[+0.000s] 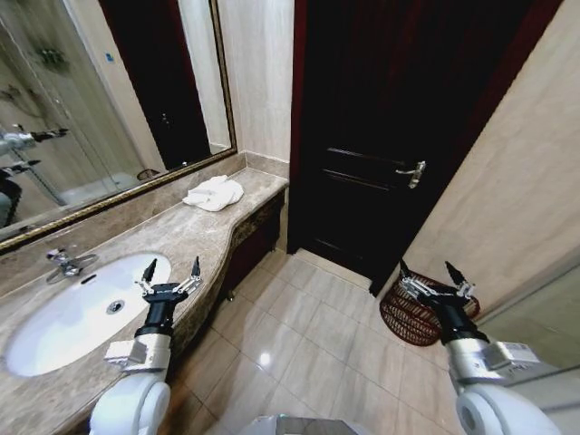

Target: Discard the used towel into the hamper.

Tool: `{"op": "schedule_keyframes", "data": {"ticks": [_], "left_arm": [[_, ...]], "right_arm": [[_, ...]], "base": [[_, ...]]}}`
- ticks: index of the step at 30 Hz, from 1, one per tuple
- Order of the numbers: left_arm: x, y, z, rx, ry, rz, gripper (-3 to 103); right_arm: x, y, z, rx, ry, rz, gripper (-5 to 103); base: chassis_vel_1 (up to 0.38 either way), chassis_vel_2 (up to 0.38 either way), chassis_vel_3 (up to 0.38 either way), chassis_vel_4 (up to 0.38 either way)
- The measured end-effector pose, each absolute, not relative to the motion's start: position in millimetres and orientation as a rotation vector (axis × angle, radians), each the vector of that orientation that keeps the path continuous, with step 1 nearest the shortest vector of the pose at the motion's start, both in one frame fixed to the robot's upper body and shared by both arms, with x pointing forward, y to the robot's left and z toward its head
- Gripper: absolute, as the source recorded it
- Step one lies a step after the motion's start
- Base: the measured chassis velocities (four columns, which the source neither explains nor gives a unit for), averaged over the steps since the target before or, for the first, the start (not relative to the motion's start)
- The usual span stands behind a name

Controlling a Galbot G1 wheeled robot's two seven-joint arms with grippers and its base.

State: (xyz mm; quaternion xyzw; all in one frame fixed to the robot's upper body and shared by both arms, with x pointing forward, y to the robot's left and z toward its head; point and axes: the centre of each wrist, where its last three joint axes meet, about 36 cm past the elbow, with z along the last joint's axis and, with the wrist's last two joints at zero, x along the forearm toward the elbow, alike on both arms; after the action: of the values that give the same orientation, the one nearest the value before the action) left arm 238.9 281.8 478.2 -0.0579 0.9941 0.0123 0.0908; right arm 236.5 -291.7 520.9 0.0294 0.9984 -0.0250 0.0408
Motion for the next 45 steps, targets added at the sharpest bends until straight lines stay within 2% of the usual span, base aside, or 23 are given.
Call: {"op": "schedule_keyframes", "data": {"ticks": [45], "left_arm": [[236.7,279.7,476.6,-0.170,2.982,0.025,100]], "right_arm": [[235.6,-290.8,517.3,0.085,3.056,-0.095,100]], "base": [[-0.113,0.146,0.147,-0.115]]}}
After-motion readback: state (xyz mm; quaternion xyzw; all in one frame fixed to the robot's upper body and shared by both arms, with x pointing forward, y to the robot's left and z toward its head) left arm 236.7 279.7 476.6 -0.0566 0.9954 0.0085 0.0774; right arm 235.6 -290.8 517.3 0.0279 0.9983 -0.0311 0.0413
